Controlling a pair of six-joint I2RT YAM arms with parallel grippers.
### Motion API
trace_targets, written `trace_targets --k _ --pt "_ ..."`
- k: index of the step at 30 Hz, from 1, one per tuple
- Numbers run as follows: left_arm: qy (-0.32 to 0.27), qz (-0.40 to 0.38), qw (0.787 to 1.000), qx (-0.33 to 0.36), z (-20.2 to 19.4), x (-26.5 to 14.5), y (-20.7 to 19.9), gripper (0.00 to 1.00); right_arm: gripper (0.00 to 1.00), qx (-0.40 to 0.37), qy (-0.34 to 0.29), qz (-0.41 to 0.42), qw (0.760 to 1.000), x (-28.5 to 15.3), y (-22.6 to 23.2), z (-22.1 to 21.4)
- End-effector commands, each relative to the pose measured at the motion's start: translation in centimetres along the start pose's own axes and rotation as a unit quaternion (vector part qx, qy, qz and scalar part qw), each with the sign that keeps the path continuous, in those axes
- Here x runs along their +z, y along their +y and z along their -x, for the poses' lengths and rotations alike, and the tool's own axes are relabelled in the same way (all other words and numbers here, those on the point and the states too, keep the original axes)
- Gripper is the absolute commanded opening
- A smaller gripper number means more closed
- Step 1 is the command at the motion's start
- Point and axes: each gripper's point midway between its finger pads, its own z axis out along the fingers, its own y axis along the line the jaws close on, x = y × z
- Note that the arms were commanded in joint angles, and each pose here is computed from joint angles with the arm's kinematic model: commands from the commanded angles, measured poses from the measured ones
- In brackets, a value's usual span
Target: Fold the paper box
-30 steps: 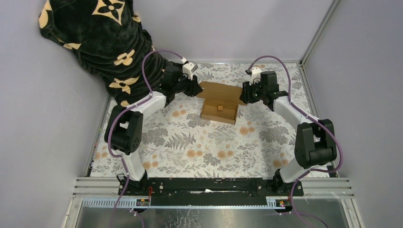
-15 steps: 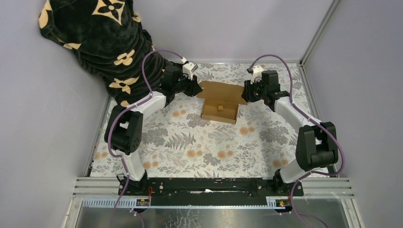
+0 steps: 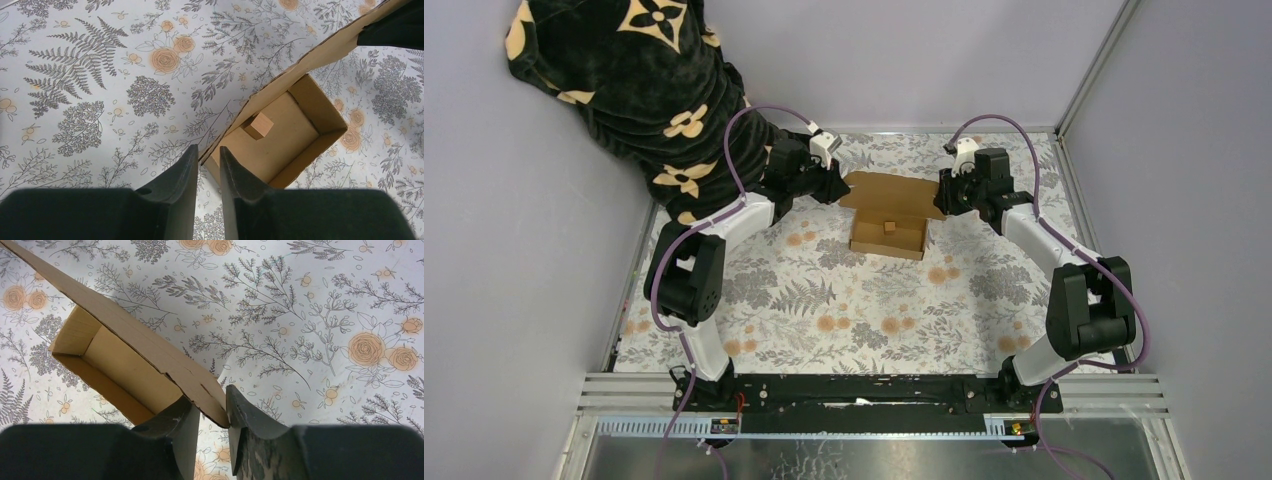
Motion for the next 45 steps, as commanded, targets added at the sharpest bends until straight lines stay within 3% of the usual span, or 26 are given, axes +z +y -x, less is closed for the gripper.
trace_targets --k 1,8,15,25,42,45 --pt "-0.016 0.002 1.000 0.022 1.8 0.2 -0.1 0.26 0.32 -0.013 -0.034 -0.008 0.999 -0.8 0.2 2.2" --pt "-0.008 0.009 1.000 0.018 1.6 0.3 -0.1 0.20 0.25 -0.008 -0.032 -0.001 0.999 -0.6 0.4 2.3" --pt "0.008 0.013 1.000 0.025 1.0 0.6 -0.4 0.19 0.24 -0.005 -0.029 0.004 1.000 -0.5 0.6 2.1" --pt "0.015 0.013 1.000 0.021 0.4 0.9 -0.4 0.35 0.26 -0.005 -0.029 0.006 1.000 -0.4 0.7 2.0" --pt "0.024 0.015 0.999 0.016 -0.6 1.3 -0.2 0.30 0.26 -0.005 -0.025 0.004 1.000 -0.2 0.7 1.7" --pt "0.023 0.023 0.999 0.019 -0.4 1.0 0.0 0.42 0.26 -0.006 -0.027 0.005 1.000 -0.3 0.7 1.8"
